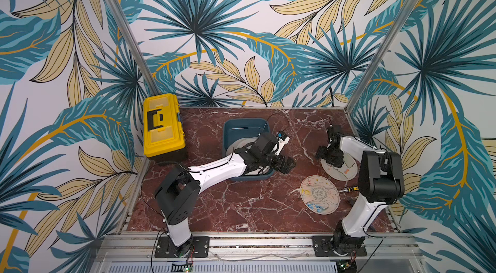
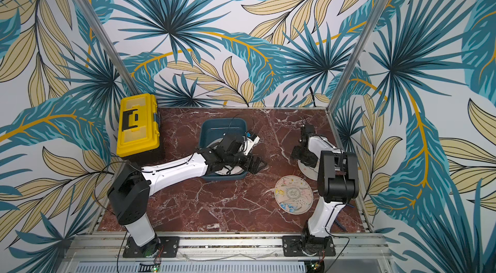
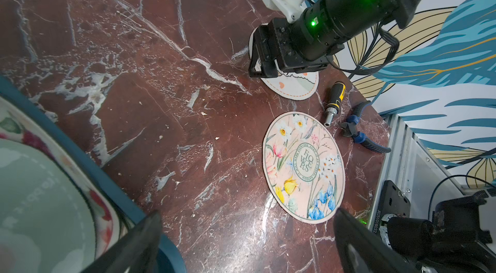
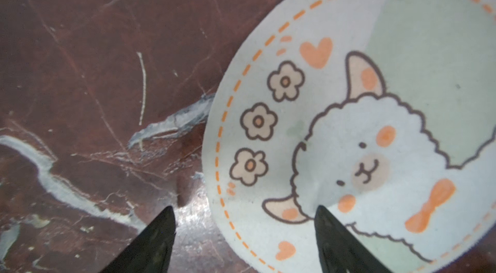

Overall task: Put the coasters into the storage box
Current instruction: Pick up the coaster from the center of the board, then place the coaster in the storage box.

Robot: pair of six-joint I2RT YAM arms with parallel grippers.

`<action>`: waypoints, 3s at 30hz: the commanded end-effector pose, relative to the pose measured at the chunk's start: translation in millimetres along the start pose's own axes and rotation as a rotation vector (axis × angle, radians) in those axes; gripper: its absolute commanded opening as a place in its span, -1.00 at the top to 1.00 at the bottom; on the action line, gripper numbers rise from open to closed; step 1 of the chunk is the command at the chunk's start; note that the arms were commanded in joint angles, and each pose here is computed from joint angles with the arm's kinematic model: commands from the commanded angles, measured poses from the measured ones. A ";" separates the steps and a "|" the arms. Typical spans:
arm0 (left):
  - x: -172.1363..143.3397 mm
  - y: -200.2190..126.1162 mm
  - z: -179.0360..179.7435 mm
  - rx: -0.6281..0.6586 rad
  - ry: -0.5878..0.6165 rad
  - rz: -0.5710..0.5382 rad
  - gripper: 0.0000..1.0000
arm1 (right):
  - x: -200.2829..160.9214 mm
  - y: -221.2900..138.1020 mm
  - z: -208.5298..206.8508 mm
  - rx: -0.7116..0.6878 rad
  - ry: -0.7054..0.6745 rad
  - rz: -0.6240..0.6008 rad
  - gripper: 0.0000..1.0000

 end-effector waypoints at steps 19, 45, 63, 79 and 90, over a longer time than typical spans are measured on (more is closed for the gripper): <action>23.6 -11.0 -10.4 -0.013 0.038 -0.071 -0.99 | -15.8 19.7 -6.9 0.010 0.012 0.105 0.24; 24.0 -15.3 0.4 0.070 0.042 -0.098 -0.99 | -2.1 -29.6 5.2 0.143 0.024 -0.001 1.00; 25.6 -31.4 29.1 0.180 -0.020 -0.142 -0.99 | 16.2 -111.0 50.1 0.321 -0.060 -0.160 1.00; 21.6 -87.5 72.6 0.321 -0.120 -0.260 -0.99 | 27.1 -192.1 137.4 0.472 -0.258 -0.343 1.00; 18.7 -116.3 81.8 0.402 -0.125 -0.324 -0.99 | 11.7 -211.6 217.4 0.617 -0.400 -0.347 1.00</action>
Point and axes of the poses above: each gripper's point midway between its finger pads, its own y axis out along the fingers, its own z axis along the line the jaws close on, x = y × z, the point moved 4 cm from there along -y, back along the fingers, and after that the axes turned 1 degree about -y, right-handed, at the moved point
